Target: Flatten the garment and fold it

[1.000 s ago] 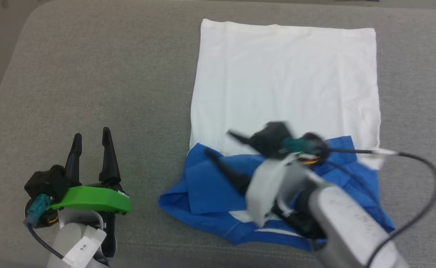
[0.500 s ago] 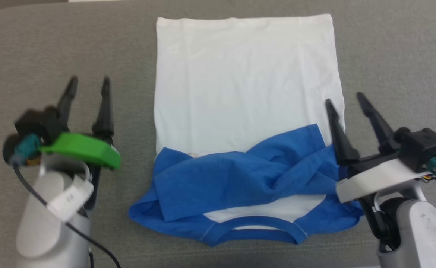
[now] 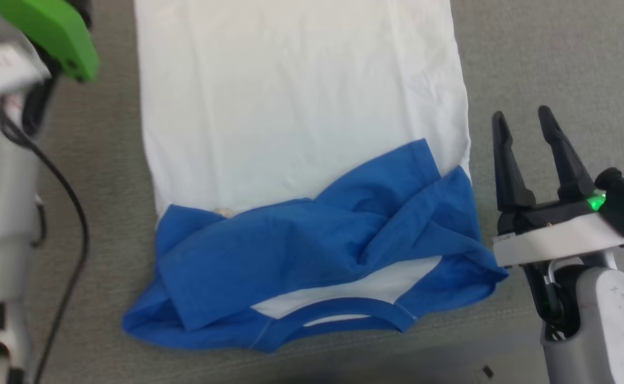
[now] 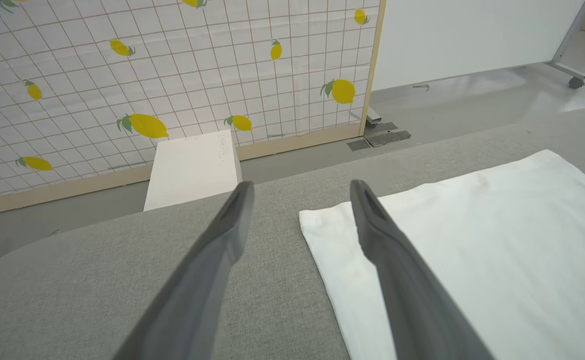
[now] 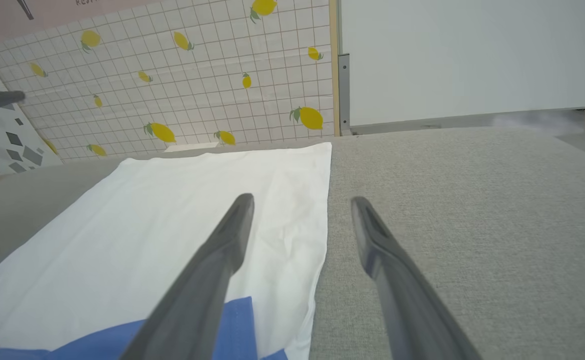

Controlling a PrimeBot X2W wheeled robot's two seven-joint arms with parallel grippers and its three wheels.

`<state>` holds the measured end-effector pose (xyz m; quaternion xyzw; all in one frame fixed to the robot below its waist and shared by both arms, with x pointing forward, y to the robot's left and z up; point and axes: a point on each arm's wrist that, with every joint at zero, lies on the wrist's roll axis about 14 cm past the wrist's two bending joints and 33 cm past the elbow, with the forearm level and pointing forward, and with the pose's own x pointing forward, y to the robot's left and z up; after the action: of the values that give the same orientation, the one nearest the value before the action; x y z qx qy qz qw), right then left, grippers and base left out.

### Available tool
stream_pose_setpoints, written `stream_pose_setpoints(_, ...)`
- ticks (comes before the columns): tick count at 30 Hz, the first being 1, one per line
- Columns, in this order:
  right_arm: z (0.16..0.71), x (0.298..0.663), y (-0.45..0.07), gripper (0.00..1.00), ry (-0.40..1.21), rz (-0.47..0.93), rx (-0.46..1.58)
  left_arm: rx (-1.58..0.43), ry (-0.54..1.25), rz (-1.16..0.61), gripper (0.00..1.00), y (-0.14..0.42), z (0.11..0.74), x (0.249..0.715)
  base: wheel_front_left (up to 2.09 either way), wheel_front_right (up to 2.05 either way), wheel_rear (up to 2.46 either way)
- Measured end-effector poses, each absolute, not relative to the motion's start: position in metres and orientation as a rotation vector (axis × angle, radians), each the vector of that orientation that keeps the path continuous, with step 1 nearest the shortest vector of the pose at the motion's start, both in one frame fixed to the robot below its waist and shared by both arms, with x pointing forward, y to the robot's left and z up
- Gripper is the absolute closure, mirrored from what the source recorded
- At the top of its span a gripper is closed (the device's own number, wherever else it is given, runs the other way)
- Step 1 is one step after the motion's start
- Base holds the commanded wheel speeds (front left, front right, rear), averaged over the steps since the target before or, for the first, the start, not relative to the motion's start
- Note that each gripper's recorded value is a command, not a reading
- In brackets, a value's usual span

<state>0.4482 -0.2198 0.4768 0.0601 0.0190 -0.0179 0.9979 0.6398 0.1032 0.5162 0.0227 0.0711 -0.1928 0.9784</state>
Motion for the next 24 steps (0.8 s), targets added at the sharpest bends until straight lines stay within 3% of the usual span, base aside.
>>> stream_pose_setpoints(7, 0.447, 0.448, -0.234, 0.0, 0.082, -0.083, 0.145, 0.048, 0.387, -0.421, 0.0, 0.086, 0.472, 0.686, 0.0, 0.0, 0.0)
stream_pose_setpoints(15, 0.422, 0.441, -0.255, 0.0, 0.125, -0.152, 0.134, 0.04, 0.659, -0.383, 0.0, 0.077, 0.395, 0.702, 0.0, 0.0, 0.0)
stream_pose_setpoints(24, 0.405, 0.436, -0.264, 0.0, 0.169, -0.179, 0.112, 0.032, 0.771, -0.296, 0.0, 0.08, 0.359, 0.708, 0.0, 0.0, 0.0)
